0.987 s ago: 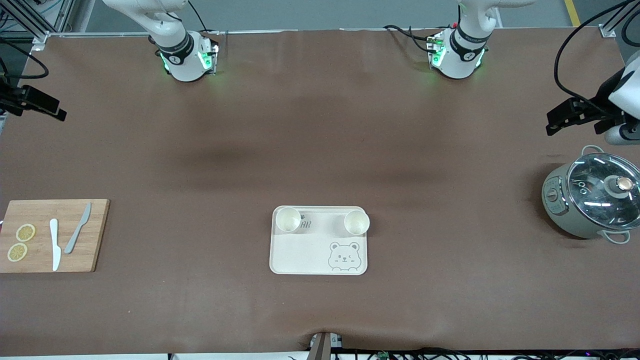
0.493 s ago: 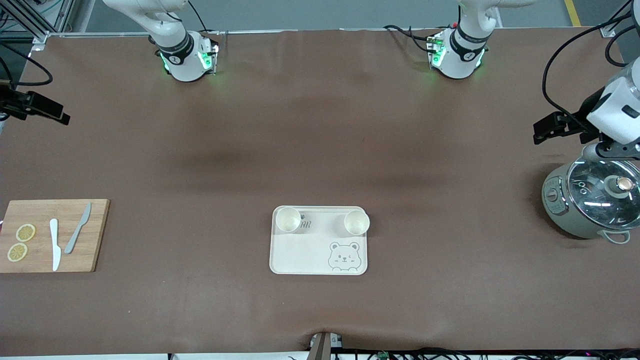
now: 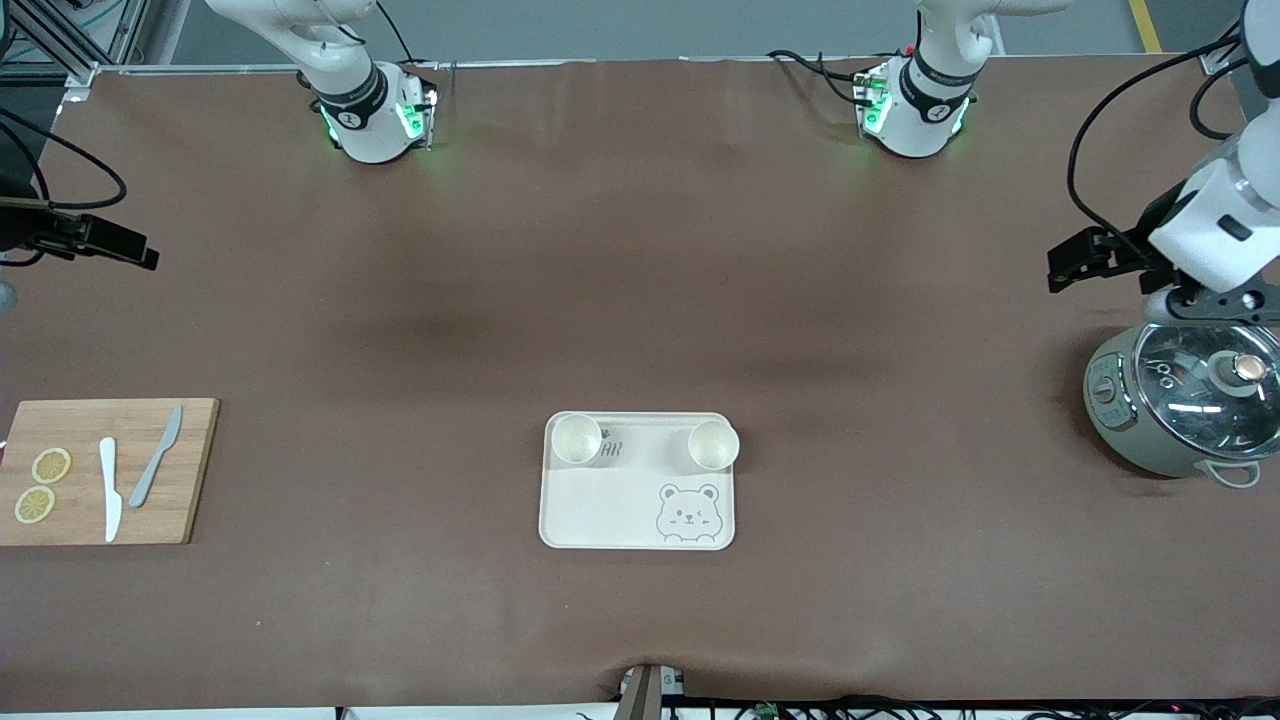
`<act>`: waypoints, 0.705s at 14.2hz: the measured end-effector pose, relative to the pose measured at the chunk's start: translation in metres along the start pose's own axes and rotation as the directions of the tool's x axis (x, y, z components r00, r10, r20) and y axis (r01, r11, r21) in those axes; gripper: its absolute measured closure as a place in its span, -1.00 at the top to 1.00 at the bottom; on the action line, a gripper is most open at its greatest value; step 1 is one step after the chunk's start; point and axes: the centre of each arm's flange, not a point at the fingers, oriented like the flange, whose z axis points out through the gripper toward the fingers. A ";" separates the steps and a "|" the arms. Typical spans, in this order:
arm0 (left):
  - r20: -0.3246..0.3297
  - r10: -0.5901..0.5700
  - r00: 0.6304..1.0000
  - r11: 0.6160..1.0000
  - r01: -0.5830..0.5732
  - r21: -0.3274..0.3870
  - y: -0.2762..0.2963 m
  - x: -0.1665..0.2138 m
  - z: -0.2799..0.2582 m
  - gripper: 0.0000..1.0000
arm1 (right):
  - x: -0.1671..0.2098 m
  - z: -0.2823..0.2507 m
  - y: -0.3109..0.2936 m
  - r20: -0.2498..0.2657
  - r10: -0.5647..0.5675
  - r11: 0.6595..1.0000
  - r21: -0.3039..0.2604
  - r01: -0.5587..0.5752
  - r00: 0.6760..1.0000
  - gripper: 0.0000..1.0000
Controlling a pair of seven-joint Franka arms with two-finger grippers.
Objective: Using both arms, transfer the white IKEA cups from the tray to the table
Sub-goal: 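Reach the left gripper toward the white cups on the tray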
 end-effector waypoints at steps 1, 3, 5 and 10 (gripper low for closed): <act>0.003 0.020 1.000 1.000 -0.020 0.001 0.012 0.004 0.006 1.00 | 0.000 0.000 0.000 0.000 0.000 1.000 0.000 0.000 1.000 1.00; 0.006 0.054 0.999 0.999 -0.054 0.002 0.035 0.013 0.021 1.00 | 0.000 0.000 0.000 0.000 0.001 1.000 0.000 -0.001 1.000 1.00; -0.002 0.083 0.997 0.997 -0.083 0.001 0.054 0.023 0.036 1.00 | 0.000 0.000 0.001 0.000 0.001 1.000 0.000 -0.001 1.000 1.00; -0.029 0.123 0.992 0.992 -0.123 -0.002 0.095 0.045 0.072 1.00 | 0.001 0.001 0.001 0.001 0.002 1.000 0.000 -0.002 1.000 1.00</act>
